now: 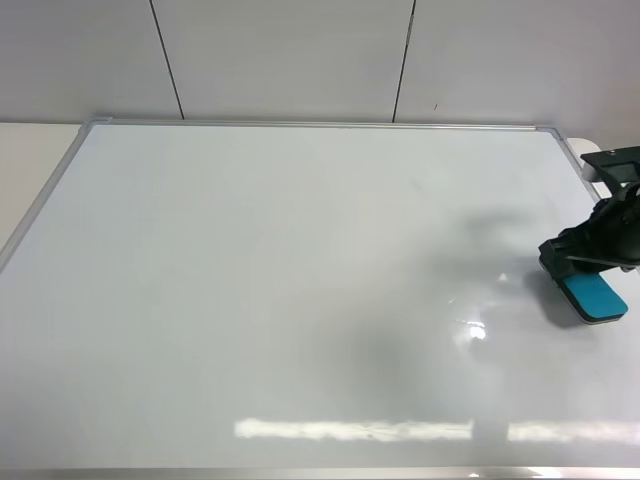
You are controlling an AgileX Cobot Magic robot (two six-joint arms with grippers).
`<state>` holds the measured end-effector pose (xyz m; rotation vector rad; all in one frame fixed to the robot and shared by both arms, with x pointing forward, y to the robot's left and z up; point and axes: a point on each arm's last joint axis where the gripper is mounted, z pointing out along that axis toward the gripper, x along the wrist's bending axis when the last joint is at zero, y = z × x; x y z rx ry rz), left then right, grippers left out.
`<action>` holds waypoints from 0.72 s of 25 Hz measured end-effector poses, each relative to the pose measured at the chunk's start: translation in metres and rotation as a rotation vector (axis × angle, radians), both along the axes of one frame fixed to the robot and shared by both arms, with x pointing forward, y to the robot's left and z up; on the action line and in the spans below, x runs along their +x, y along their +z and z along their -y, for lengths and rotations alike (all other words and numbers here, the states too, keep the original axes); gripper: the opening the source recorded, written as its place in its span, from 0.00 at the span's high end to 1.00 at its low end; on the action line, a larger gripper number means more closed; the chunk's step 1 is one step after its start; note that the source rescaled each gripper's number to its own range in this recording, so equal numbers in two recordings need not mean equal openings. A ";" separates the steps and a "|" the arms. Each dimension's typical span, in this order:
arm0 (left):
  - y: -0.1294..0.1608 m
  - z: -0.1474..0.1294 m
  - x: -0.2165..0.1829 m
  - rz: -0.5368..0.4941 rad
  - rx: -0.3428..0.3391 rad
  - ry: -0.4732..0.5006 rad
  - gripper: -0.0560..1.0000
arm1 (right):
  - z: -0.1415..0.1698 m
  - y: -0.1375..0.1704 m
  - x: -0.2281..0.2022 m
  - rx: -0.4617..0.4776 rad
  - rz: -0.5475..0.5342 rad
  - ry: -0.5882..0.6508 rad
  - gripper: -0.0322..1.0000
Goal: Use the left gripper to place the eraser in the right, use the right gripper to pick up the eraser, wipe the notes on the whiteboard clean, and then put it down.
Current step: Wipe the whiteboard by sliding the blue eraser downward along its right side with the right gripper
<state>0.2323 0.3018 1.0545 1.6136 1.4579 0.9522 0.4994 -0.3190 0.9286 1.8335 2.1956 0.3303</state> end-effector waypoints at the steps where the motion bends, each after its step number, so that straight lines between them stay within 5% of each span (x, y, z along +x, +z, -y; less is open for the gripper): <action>1: 0.000 0.000 0.000 0.000 0.000 0.000 0.00 | 0.000 0.002 -0.003 0.001 0.029 -0.017 0.95; 18: 0.000 0.000 0.000 0.000 0.000 0.000 0.00 | 0.000 0.013 -0.009 0.002 0.115 -0.062 0.94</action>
